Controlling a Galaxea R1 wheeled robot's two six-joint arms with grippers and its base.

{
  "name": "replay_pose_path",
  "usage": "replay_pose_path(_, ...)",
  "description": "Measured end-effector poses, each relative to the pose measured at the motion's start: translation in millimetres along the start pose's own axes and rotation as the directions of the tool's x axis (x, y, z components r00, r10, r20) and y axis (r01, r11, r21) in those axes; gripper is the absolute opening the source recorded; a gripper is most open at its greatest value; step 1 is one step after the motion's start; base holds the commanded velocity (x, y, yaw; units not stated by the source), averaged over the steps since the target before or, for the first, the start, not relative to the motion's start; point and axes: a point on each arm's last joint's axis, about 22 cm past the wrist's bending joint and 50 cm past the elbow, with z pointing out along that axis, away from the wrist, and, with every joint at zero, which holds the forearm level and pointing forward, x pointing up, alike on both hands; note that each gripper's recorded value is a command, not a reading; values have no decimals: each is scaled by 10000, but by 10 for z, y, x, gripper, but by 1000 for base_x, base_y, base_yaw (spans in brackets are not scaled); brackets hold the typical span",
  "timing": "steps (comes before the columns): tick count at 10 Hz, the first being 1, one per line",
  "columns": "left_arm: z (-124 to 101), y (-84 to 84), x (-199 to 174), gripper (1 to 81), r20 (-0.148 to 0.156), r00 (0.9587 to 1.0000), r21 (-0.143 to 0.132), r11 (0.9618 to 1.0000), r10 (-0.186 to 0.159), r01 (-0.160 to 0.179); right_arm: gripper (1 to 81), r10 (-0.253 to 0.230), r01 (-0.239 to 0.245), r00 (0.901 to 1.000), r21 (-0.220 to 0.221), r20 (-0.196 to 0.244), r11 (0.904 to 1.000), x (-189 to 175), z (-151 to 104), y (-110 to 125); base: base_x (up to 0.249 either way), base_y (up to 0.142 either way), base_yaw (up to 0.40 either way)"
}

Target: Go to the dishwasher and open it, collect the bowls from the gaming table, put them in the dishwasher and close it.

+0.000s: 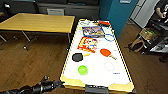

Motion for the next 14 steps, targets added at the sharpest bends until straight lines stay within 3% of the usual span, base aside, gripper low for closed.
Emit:
replay_pose_path(1,156,97,9,811,232,9997,-113,9999,-55,58,10,-11,12,9999,-13,107,10000,-48,57,-33,0,0,0)
replay_pose_path(3,418,47,129,811,507,9987,242,9997,-16,4,10,-26,26,9995,-3,305,10000,-98,129,-100,0,0,0)
replay_pose_path(4,523,25,240,811,549,9984,453,9989,120,-145,10,-57,57,9996,-3,276,10000,-64,132,-104,0,0,0)
replay_pose_path(6,718,220,547,811,600,9953,586,9951,766,-801,10,-99,100,9996,-30,269,9999,-17,146,-109,0,0,0)
replay_pose_path(8,711,331,934,811,218,9909,806,9877,1327,-1341,10,-99,100,9997,-51,242,9999,4,170,-114,0,0,0)
replay_pose_path(10,744,247,1251,811,-115,9868,1298,9788,1614,-1586,10,-110,114,9995,-121,300,9999,-8,188,-102,0,0,0)
replay_pose_path(11,818,293,1382,811,-263,9819,1365,9737,1878,-1826,10,-146,151,9995,-199,271,9997,23,188,-71,0,0,0)
replay_pose_path(14,1175,411,1399,811,-137,9705,1346,9623,2405,-2366,10,-181,190,9992,-237,363,9995,4,244,-100,0,0,0)
